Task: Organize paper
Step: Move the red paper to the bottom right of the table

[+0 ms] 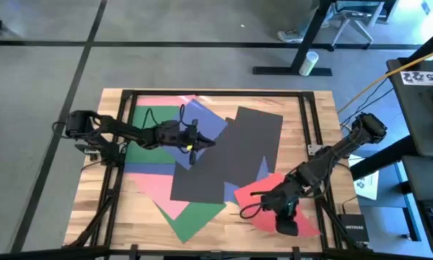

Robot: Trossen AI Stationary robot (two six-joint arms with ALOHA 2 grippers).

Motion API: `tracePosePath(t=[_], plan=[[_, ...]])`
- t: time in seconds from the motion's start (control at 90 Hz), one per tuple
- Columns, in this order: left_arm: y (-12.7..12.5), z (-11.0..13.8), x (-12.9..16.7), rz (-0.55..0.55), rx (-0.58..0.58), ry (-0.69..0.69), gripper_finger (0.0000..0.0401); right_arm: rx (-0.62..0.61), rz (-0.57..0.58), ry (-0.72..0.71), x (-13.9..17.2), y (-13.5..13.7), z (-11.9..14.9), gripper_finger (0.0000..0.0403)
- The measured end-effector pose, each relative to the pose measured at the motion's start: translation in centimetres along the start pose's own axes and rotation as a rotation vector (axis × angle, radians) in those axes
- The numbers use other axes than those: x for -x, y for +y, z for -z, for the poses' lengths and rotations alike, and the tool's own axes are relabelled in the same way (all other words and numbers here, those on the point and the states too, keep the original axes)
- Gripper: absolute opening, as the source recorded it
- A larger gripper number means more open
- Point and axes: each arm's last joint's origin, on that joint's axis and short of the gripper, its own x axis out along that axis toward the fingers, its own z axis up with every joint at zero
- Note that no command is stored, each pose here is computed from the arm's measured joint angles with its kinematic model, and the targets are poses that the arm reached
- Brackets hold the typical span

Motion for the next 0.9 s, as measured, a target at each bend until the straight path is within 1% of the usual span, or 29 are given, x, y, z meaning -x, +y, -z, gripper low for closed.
tracePosePath(t=[0.133,0.233,0.333,0.522,0.611,0.667,0.711,0.778,0.867,0.9], plan=[[0.0,0.0,0.0,-0.002,-0.003,0.000,0.0000,-0.045,-0.016,-0.019,0.0,0.2,-0.1,0.0003],[0.0,0.0,0.0,-0.001,-0.004,0.000,0.0000,-0.056,-0.012,-0.027,0.0,0.2,-0.2,0.0015],[0.0,0.0,0.0,-0.001,-0.005,0.000,0.0000,-0.080,-0.001,-0.040,0.0,0.1,-0.2,0.0042],[0.0,0.0,0.0,-0.001,-0.006,0.000,0.0000,-0.091,0.002,-0.036,0.0,0.0,-0.2,0.0110],[0.0,0.0,0.0,-0.001,-0.005,0.000,0.0000,-0.091,-0.002,-0.015,0.0,0.0,-0.1,0.0124],[0.0,0.0,0.0,-0.001,-0.007,0.000,0.0000,-0.088,0.022,-0.006,0.0,-0.2,0.0,0.0120],[0.0,0.0,0.0,-0.001,-0.008,0.000,0.0000,-0.088,0.074,-0.001,0.1,-0.7,0.2,0.0109],[0.0,0.0,0.0,-0.001,-0.008,0.001,0.0000,-0.084,0.204,0.008,0.2,-1.9,0.7,0.0079],[0.0,0.0,0.0,-0.001,-0.008,0.001,0.0000,-0.078,0.388,0.037,0.7,-3.4,1.6,0.0024],[0.0,0.0,0.0,-0.001,-0.008,0.000,0.0000,-0.077,0.446,0.043,0.8,-4.0,1.8,0.0013]])
